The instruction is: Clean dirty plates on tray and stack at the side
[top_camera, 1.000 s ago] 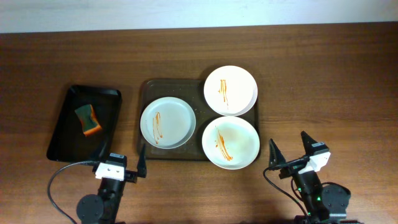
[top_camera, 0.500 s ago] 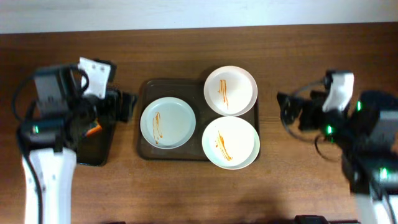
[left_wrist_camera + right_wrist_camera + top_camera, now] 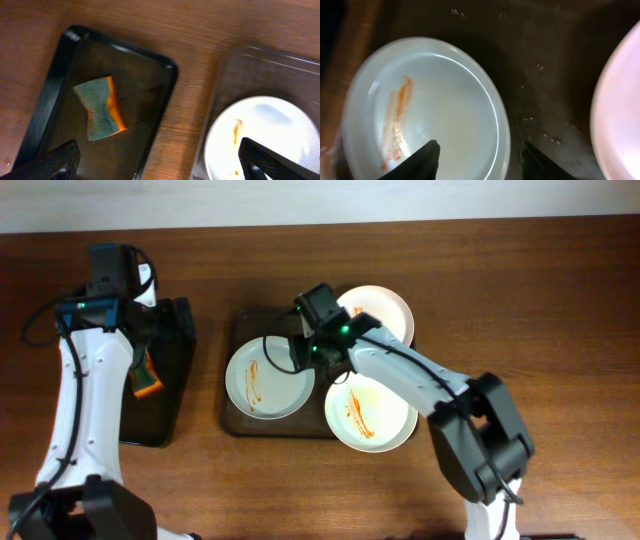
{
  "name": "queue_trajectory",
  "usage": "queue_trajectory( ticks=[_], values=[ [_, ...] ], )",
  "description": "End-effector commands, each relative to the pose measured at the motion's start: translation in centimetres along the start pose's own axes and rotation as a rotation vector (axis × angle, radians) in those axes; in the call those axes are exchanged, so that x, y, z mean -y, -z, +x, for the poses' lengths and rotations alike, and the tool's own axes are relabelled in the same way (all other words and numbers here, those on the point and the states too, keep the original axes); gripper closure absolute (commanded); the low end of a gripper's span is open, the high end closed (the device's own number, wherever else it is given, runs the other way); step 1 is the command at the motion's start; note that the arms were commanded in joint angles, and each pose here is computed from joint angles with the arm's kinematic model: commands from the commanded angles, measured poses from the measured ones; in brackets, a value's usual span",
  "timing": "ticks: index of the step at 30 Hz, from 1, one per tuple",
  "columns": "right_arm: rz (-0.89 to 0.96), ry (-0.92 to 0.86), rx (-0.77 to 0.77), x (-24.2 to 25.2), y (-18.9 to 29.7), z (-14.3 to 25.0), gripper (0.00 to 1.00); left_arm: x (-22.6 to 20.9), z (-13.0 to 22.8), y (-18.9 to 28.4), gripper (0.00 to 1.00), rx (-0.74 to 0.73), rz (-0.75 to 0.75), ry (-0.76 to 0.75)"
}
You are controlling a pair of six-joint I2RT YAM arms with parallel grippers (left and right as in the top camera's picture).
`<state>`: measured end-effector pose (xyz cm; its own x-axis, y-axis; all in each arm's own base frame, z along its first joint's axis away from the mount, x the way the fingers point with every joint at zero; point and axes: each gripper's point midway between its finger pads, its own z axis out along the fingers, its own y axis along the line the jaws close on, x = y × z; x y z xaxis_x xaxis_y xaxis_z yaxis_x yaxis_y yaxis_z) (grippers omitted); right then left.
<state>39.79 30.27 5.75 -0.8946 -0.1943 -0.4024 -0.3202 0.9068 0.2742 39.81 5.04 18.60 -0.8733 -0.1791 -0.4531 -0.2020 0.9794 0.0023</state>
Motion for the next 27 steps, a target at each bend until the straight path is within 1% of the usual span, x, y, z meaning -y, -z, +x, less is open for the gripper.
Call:
queue_trajectory(
  ticks=[1, 3, 5, 6, 7, 8, 9, 10, 12, 14, 16, 17, 18, 19, 20, 21, 22, 25, 27],
  values=[
    [0.06, 0.011, -0.019, 0.7, -2.5, 0.8, 0.57, -2.6, -0.1, -1.3, 0.01, -0.024, -0.068, 0.082],
    [0.069, 0.008, -0.038, 1.1, -2.9, 1.3, 0.68, -2.7, -0.2, -1.4, 0.0, -0.023, -0.07, 0.085],
    [0.082, -0.008, -0.062, 1.5, -3.2, 2.0, 0.75, -2.7, -0.2, -1.6, 0.0, -0.025, -0.071, 0.084],
    [0.093, -0.037, -0.087, 1.9, -3.7, 2.9, 0.82, -2.7, -0.1, -1.8, 0.0, -0.031, -0.071, 0.084],
    [0.098, -0.048, -0.101, 2.1, -3.9, 3.5, 0.87, -2.7, 0.0, -2.1, 0.0, -0.04, -0.072, 0.084],
    [0.104, -0.065, -0.11, 2.3, -3.9, 3.8, 0.88, -2.7, 0.1, -2.5, 0.0, -0.05, -0.073, 0.083],
    [0.107, -0.068, -0.116, 2.3, -3.9, 4.0, 0.94, -2.7, 0.3, -3.0, 0.0, -0.065, -0.074, 0.082],
    [0.106, -0.068, -0.116, 2.3, -3.9, 4.0, 0.96, -2.7, 0.6, -3.6, 0.0, -0.081, -0.076, 0.081],
    [0.107, -0.068, -0.116, 2.3, -3.9, 3.9, 0.96, -3.1, 1.4, -5.4, 0.0, -0.132, -0.087, 0.085],
    [0.106, -0.067, -0.112, 2.3, -3.9, 3.9, 0.96, -5.6, 2.7, -6.8, 0.0, -0.187, -0.168, 0.225],
    [0.106, -0.067, -0.112, 2.3, -3.9, 3.9, 0.96, -7.8, 4.0, -8.8, 0.02, -0.254, -0.188, 0.252],
    [0.105, -0.067, -0.109, 2.3, -3.9, 3.8, 0.96, -8.3, 4.3, -9.4, 0.05, -0.266, -0.19, 0.246],
    [0.106, -0.066, -0.105, 2.3, -3.9, 3.7, 0.96, -8.9, 4.8, -10.3, 0.14, -0.29, -0.193, 0.24],
    [0.106, -0.066, -0.104, 2.3, -3.9, 3.7, 0.96, -9.0, 5.5, -11.3, 0.3, -0.324, -0.18, 0.22],
    [0.106, -0.066, -0.104, 2.3, -3.9, 3.7, 0.96, -8.2, 6.0, -12.3, 0.39, -0.354, -0.121, 0.159],
    [0.106, -0.066, -0.104, 2.3, -3.9, 3.7, 0.96, -8.1, 6.4, -13.0, 0.47, -0.375, -0.112, 0.152],
    [0.106, -0.066, -0.105, 2.3, -3.9, 3.7, 0.96, -8.1, 6.8, -13.4, 0.5, -0.389, -0.113, 0.152],
    [0.107, -0.066, -0.107, 2.3, -3.9, 3.7, 0.96, -8.4, 6.9, -13.7, 0.48, -0.393, -0.123, 0.155],
    [0.108, -0.066, -0.108, 2.3, -3.9, 3.8, 0.96, -9.0, 6.7, -13.7, 0.5, -0.38, -0.156, 0.148]
  ],
)
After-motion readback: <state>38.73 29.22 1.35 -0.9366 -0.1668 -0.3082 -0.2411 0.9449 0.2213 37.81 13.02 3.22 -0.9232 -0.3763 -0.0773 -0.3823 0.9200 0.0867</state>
